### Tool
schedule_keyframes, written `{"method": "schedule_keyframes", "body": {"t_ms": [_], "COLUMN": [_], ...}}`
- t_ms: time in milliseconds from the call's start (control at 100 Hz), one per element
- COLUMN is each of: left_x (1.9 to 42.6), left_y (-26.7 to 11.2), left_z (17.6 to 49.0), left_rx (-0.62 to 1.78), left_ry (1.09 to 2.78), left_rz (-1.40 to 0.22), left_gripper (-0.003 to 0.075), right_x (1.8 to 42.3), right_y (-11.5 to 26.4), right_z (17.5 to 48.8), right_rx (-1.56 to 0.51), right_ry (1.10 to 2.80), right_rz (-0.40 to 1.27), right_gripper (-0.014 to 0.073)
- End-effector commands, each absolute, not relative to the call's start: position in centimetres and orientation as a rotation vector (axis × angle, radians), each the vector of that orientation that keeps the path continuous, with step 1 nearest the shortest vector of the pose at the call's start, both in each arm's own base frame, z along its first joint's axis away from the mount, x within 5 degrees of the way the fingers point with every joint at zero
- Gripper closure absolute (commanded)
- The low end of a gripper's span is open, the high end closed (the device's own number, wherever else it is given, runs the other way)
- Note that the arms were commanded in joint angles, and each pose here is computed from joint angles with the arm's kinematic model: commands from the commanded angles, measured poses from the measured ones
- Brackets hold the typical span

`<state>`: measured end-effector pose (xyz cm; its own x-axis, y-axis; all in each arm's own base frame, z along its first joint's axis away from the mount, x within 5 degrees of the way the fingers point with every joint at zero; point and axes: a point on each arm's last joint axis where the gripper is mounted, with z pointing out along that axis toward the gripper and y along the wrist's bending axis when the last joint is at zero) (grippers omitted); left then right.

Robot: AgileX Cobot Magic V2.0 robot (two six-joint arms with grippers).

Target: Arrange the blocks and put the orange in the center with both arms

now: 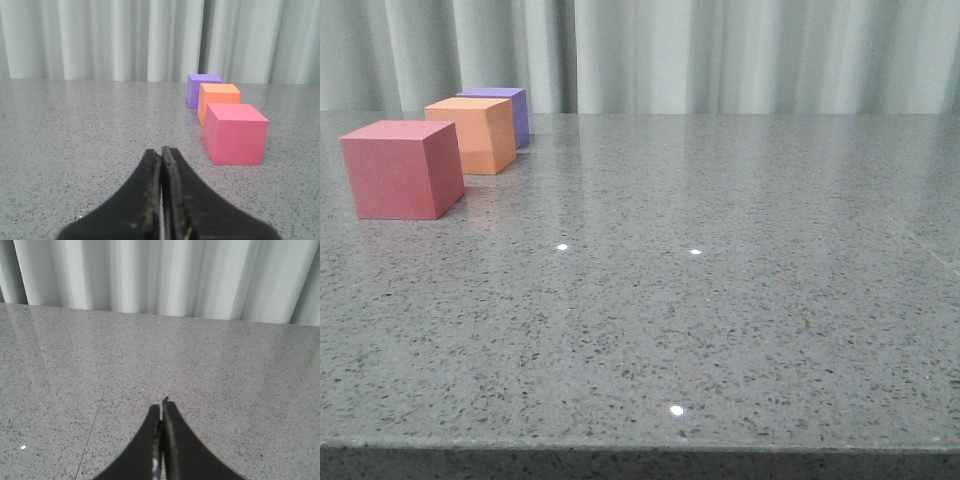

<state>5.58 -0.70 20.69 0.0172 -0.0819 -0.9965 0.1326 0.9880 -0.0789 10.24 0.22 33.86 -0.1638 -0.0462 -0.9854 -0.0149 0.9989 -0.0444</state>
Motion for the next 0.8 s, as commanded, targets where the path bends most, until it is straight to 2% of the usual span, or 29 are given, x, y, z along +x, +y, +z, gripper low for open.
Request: {"method": "schedule_keyframes", "body": {"t_ms": [0, 790], "left_x": [5.44, 5.44], "left_y": [-0.78, -0.78], "left_z": [20.14, 20.14], "left_rx": [0.04, 0.04], "left_ry": [1.479, 1.479], "left_rz": [-0.185, -0.185], "left_gripper": [0.0741, 0.0741], "right_x": [10.44, 9.83], "right_y": [0.32, 0.32], "right_z": [35.28, 35.45], "right_rx": [-0.067, -0.047], "right_ry": [1.646, 1.625], "right_rz": [-0.033, -0.004], "right_gripper": [0.0663, 0.0663]}}
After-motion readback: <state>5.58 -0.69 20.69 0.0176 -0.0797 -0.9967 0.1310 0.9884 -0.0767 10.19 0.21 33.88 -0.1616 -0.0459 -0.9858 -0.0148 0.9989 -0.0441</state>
